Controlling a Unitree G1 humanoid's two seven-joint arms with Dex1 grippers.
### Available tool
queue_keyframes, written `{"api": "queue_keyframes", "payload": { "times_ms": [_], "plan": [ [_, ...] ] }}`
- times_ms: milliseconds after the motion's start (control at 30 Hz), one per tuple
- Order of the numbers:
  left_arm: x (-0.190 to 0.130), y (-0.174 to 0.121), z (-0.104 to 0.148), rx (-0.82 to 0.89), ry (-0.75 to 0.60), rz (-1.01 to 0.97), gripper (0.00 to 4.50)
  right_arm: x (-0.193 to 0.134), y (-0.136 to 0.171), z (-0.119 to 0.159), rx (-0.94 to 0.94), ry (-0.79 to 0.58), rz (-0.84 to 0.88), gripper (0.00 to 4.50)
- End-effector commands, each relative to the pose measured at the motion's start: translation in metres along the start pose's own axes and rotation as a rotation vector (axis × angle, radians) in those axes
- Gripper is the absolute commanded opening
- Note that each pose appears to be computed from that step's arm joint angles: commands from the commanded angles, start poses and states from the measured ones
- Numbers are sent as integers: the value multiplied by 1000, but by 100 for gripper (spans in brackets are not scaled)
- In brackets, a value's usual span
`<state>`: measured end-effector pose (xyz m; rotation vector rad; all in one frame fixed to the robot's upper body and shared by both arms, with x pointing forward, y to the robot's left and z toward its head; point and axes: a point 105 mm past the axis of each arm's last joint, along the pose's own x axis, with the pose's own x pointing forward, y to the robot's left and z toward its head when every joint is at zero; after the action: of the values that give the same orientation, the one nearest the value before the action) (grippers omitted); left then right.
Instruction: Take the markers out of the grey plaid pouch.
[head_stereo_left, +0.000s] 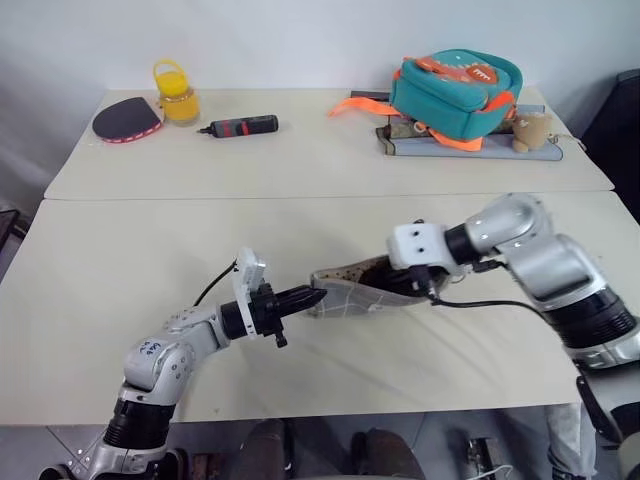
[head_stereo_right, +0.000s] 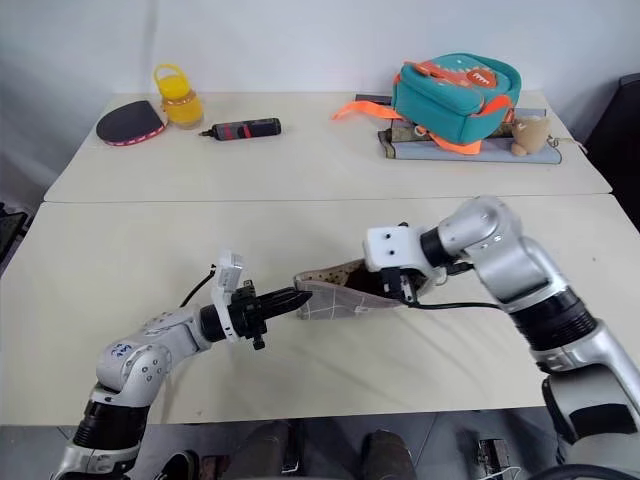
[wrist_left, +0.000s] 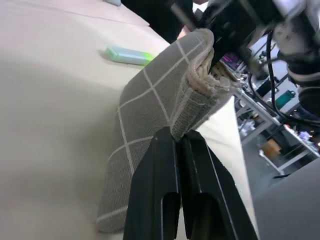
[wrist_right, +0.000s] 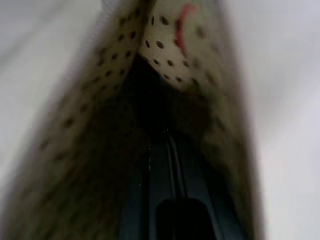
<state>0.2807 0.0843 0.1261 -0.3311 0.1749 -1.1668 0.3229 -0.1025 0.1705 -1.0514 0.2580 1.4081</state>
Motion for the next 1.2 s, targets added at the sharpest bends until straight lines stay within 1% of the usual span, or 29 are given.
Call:
{"api": "queue_keyframes", "payload": {
  "times_ms": [33, 200, 300, 400, 567, 700, 800, 1000, 1133, 1200],
  "plan": [
    [-3, 7, 1, 0, -28, 35, 0, 0, -8, 6, -40, -14, -46, 6],
    [-5, 10, 1, -16, -44, 40, 0, 9, -15, 10, -61, -40, -73, 6],
    [-7, 12, -1, -22, -43, 49, 0, 13, -9, 8, -17, -45, -24, 65],
    [-9, 15, -1, -24, -42, 57, 0, 15, -4, 4, -16, -16, -8, 164],
    [-10, 15, -3, -33, -44, 58, 0, 23, -1, 0, -22, -13, -5, 164],
    [-10, 14, -5, -34, -39, 57, 0, 35, 4, -9, -30, 16, 9, 164],
    [-9, 11, -4, -26, -39, 50, 0, 44, 3, -10, -15, 4, -7, 164],
    [-8, 9, -5, -19, -33, 44, 0, 56, 12, -22, -10, 44, 32, 164],
    [-8, 9, -8, -15, -22, 46, 0, 61, 22, -25, 3, 40, 71, 164],
    [-8, 8, -8, -16, -23, 47, 0, 62, 24, -24, 8, 30, 75, 125]
  ]
}}
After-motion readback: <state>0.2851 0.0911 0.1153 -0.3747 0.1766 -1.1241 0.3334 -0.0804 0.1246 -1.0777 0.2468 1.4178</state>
